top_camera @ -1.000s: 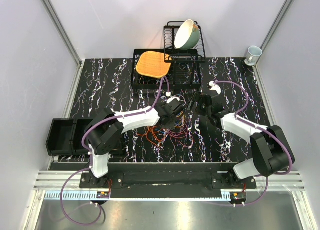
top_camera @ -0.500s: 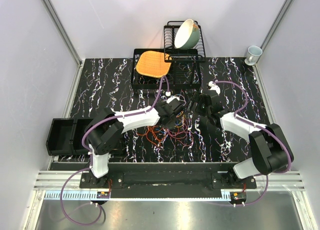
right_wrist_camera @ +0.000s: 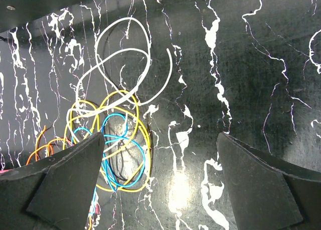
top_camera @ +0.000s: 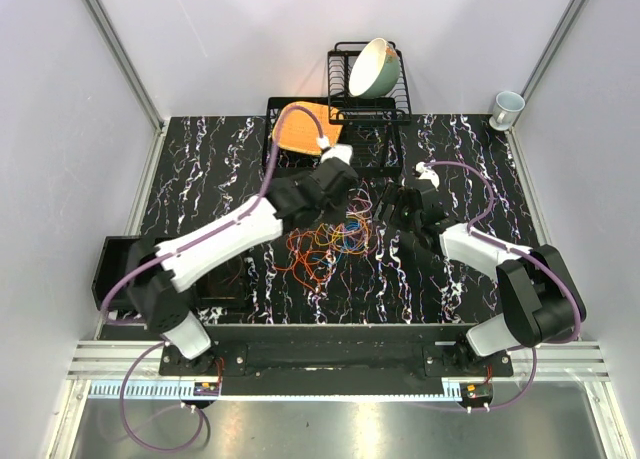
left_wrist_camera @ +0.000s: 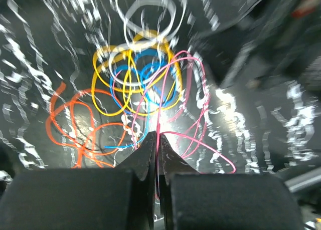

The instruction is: Untangle the cables

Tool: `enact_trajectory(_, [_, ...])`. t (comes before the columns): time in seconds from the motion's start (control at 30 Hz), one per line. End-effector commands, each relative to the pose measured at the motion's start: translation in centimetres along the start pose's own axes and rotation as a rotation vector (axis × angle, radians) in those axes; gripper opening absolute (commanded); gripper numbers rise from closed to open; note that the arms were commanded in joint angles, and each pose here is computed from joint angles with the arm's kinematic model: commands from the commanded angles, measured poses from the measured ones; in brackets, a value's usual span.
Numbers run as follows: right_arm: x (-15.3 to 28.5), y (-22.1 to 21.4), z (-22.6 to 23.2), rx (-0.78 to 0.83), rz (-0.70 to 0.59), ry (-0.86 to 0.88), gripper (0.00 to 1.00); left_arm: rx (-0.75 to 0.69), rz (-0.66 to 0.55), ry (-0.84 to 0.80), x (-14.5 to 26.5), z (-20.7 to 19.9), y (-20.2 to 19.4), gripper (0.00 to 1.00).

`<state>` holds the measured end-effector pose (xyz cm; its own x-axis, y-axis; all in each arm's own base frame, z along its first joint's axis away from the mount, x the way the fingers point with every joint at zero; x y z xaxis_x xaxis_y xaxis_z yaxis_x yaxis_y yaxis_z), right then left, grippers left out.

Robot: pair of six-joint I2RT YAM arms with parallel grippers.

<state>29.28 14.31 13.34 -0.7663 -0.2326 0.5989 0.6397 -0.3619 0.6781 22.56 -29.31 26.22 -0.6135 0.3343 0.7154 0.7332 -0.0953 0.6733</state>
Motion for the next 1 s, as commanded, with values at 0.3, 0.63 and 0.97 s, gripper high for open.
enact_trajectory(0.3, [0.0, 1.8, 1.1, -0.014, -0.051, 0.05, 1.0, 0.023, -0.189, 0.364, 10.1, 9.1, 4.2, 0.0])
enact_trajectory(0.63, [-0.3, 1.6, 1.1, -0.016, -0.036, 0.057, 1.0, 0.164, -0.42, 0.508, 19.6, 15.8, 7.3, 0.0])
enact_trajectory(0.97, [-0.6, 1.5, 1.3, -0.018, -0.024, 0.063, 1.0, 0.259, -0.488, 0.768, 24.2, 19.9, 7.4, 0.0])
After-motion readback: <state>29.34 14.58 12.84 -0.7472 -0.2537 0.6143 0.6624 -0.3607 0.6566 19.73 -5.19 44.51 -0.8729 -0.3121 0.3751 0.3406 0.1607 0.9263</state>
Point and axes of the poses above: each gripper's point midway between its finger pads, its own x axis back along the fingers, its own z axis along the line the jaws close on, y = z × x, the point moved 9 cm from there along x, back along the fingers
